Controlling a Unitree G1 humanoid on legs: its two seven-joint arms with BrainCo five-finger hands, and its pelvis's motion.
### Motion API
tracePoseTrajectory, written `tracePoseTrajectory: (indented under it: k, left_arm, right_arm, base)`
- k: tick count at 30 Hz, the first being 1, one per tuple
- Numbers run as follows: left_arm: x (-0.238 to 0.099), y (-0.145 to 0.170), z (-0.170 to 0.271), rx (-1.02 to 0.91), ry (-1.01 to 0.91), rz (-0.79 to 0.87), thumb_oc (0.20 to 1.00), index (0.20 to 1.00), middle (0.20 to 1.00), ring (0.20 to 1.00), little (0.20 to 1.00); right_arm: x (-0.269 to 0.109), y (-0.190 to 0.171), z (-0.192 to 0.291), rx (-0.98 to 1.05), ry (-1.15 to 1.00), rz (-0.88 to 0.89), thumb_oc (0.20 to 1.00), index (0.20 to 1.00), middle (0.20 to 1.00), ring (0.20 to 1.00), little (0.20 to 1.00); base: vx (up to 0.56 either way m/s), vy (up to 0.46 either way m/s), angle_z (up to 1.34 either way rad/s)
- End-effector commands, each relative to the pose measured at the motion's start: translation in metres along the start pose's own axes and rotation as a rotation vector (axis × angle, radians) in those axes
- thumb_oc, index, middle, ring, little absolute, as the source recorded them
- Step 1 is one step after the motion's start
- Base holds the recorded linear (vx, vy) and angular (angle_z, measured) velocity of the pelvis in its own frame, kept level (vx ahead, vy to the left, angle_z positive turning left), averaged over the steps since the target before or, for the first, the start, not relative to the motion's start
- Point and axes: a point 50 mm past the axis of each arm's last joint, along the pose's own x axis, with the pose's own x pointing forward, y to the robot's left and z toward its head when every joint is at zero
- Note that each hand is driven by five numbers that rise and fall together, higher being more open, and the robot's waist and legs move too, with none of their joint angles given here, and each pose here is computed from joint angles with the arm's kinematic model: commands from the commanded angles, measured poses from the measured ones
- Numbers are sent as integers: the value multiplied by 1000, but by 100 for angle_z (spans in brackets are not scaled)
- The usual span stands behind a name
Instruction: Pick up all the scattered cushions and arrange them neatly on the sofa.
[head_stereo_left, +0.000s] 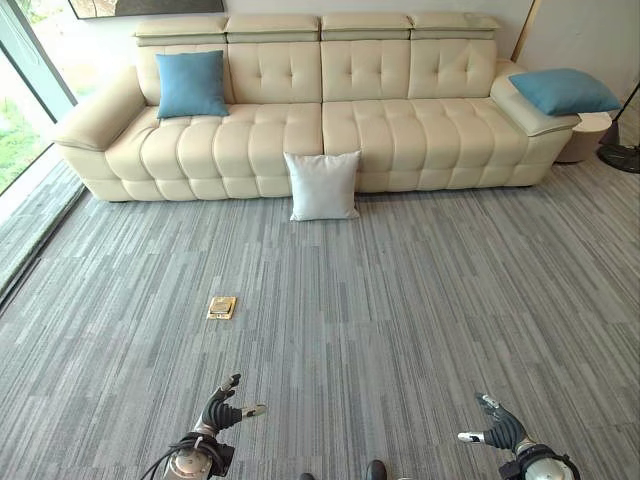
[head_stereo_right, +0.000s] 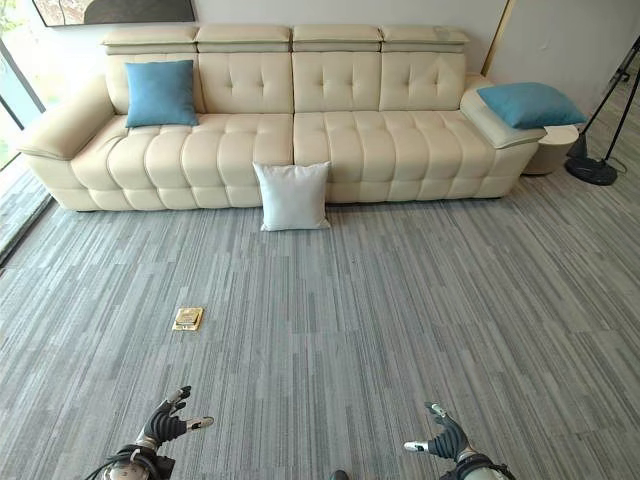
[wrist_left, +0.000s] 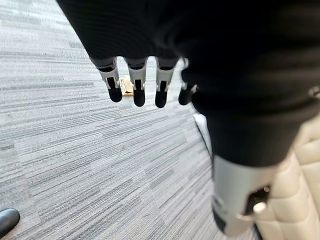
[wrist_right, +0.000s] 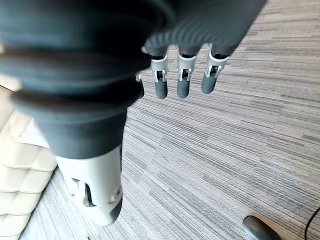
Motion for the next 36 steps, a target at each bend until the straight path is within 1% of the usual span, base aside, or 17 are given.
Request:
tracePoseTrajectory:
  k: [1,7,15,17,22,25,33,36]
  left_arm:
    - [4,15,5,21,-27,43,1000,1000,1000,1000,1000]
    - [2,12,-1,-29,-2,56,1000,1000,1000,1000,1000]
    - [4,13,6,-61,-27,68,1000,1000,1000,1000,1000]
    - [6,13,10,-66,-39,72,1000,1000,1000,1000,1000]
    - [10,17,24,-65,-89,73,1000,1000,1000,1000,1000]
    - [13,16,27,-82,-90,85,1000,1000,1000,1000,1000]
    - [17,9,33,-94,-105,73,1000,1000,1000,1000,1000]
    - [17,1,26,-79,-73,47,1000,1000,1000,1000,1000]
  right_arm:
    - [6,-16,6,74,-17,-67,1000,1000,1000,1000,1000]
    - [7,-16,4,147,1,-94,1000,1000,1000,1000,1000]
    - [12,-16,11,200,-18,-115,1000,1000,1000,1000,1000]
    - [14,-16,16,201,-30,-114,1000,1000,1000,1000,1000]
    - [27,-18,50,213,-128,-105,1000,1000,1000,1000,1000]
    - [26,-18,55,223,-153,-99,1000,1000,1000,1000,1000]
    - [23,-19,55,220,-168,-102,1000,1000,1000,1000,1000]
    - [17,-18,46,213,-156,-91,1000,1000,1000,1000,1000]
  base:
    - [22,-2,5]
    - [36,9,2]
    - [48,37,-1]
    - [79,83,-11]
    - [187,258,-31]
    - [228,136,-2]
    - [265,-85,41]
    - [373,-245,47]
